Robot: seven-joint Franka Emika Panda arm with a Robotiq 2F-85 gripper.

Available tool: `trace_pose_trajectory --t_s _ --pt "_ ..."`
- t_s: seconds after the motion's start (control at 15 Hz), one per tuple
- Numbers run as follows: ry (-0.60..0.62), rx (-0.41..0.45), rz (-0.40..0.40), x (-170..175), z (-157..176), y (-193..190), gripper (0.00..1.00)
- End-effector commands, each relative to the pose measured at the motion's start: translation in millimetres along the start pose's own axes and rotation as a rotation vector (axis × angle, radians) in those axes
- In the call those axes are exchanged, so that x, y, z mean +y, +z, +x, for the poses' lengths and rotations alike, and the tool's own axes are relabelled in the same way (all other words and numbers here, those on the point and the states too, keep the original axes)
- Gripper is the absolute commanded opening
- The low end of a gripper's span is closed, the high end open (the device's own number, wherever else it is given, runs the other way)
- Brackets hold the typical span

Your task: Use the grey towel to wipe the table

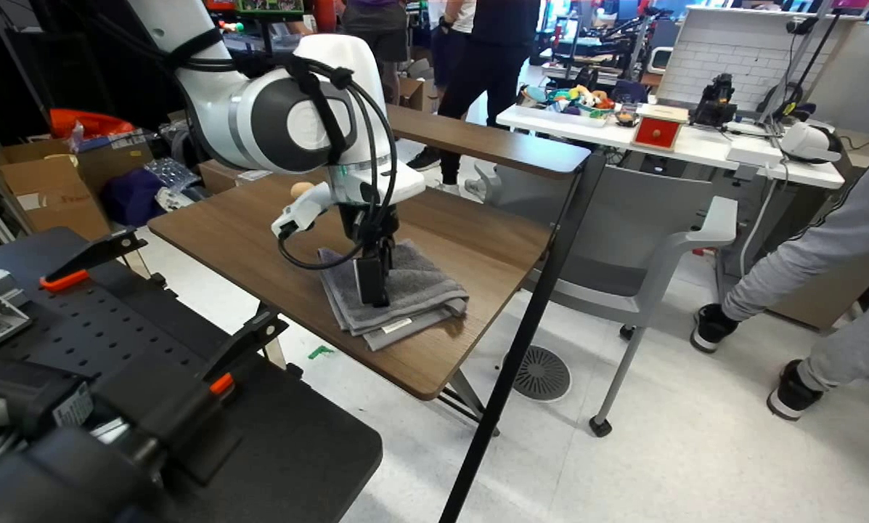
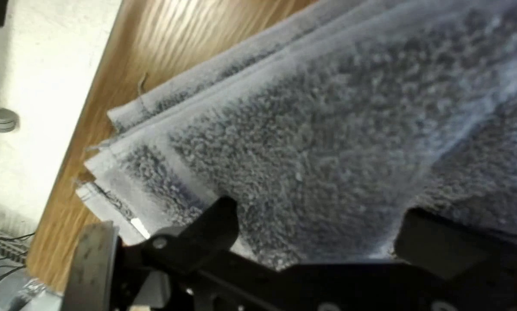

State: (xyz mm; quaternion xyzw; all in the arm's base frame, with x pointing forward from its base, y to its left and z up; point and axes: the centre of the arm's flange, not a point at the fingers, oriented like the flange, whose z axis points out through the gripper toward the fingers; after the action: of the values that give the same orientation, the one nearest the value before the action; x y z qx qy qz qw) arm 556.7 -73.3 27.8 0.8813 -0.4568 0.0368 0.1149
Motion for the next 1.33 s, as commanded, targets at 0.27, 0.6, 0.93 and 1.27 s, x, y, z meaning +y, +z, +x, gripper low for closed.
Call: trace_pose_trajectory --t_s 0.27,0.6,0.93,1.27 --pt "-0.236 -0.240 0.143 -34 -91 9 1.00" --pt "-0.340 -0.247 0.237 -46 -108 -23 1.00" --pt "-0.438 -0.199 0.494 -63 -149 -108 1.00" --pt "-0.435 -0.111 0.714 -92 -178 -196 1.00"
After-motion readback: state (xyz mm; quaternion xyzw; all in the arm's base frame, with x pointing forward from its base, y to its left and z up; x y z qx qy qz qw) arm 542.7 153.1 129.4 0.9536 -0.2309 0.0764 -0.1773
